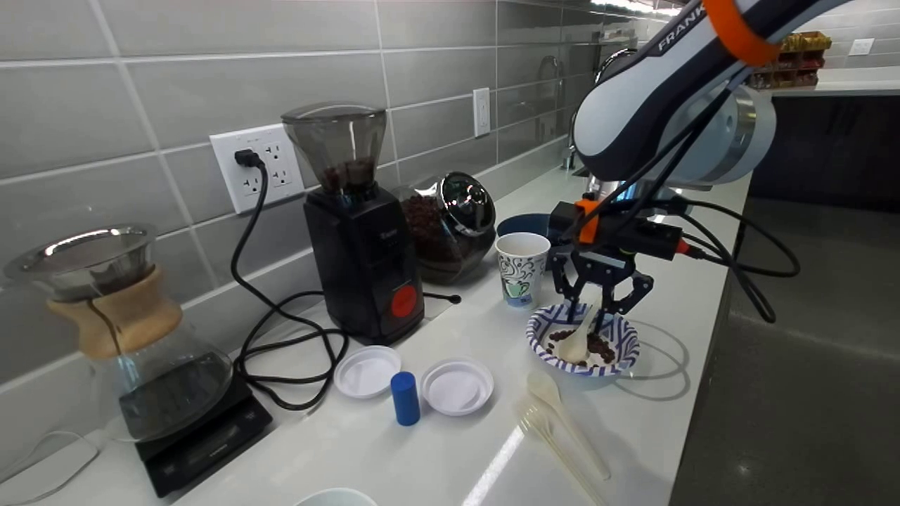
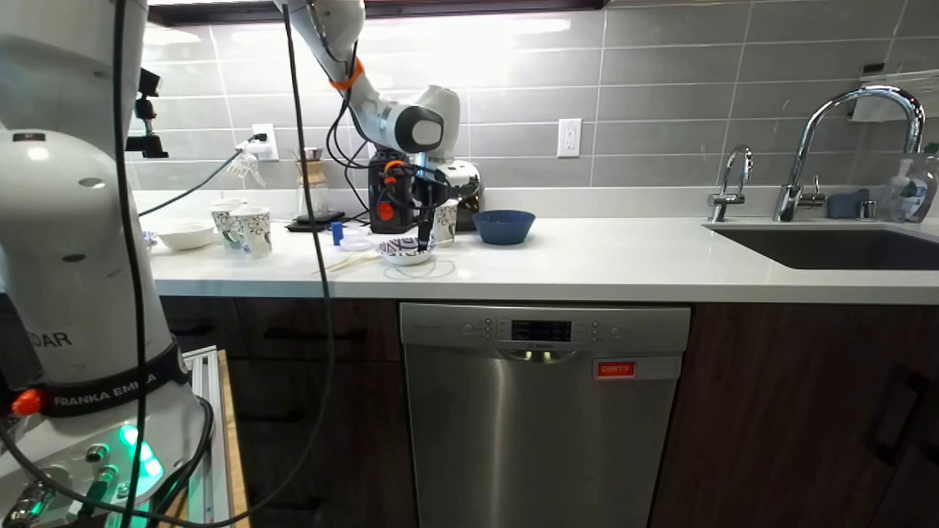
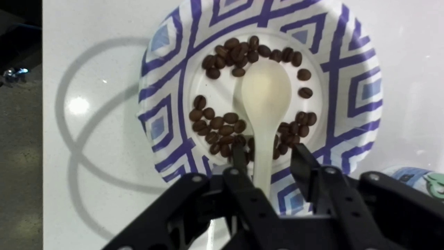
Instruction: Pick up the plastic spoon and scoop one bean from the bowl, pour the bean into the paper cup and put the plastic spoon back into the white bowl
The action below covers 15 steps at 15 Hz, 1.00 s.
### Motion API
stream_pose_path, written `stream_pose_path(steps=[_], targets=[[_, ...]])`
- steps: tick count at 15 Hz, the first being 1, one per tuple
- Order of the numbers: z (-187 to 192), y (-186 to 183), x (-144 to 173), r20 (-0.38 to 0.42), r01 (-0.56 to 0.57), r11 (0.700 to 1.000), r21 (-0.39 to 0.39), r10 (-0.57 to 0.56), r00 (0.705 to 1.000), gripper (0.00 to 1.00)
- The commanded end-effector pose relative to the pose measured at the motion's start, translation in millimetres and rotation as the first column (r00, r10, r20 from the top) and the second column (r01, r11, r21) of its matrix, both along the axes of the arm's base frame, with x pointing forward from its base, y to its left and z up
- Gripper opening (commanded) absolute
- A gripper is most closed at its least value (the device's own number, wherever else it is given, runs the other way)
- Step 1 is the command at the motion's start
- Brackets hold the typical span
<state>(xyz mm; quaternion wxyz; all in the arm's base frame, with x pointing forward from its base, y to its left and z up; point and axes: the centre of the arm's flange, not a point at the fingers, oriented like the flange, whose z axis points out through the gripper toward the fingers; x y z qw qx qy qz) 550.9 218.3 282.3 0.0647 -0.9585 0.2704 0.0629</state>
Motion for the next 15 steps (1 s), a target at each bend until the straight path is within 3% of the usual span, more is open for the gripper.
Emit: stream_pose_path(steps=[1, 2, 4, 7, 10, 11, 12, 15], targets=[[-0.2, 7.6, 5.0, -0.006, 0.010, 1.000, 0.004, -0.010, 1.000, 0.10], [3.1, 8.4, 3.4, -0.005, 0.010, 1.000, -0.008, -0.010, 1.000, 0.02], [13.2, 9.8, -1.6, -0.005, 0.003, 1.000, -0.019, -0.003, 1.000, 0.00], [36.3, 11.5, -13.8, -0.013, 0.015, 0.999, -0.049, -0.016, 1.000, 0.03], [57.3, 6.2, -25.9, -0.018, 0.094, 0.984, -0.152, -0.098, 0.995, 0.03], [63.9, 4.1, -31.7, -0.015, 0.083, 0.985, -0.152, -0.086, 0.996, 0.03], [46.5, 5.7, -17.0, -0.018, 0.061, 0.992, -0.111, -0.063, 0.998, 0.14], [61.2, 4.0, -22.5, -0.014, 0.072, 0.989, -0.128, -0.075, 0.997, 0.14]])
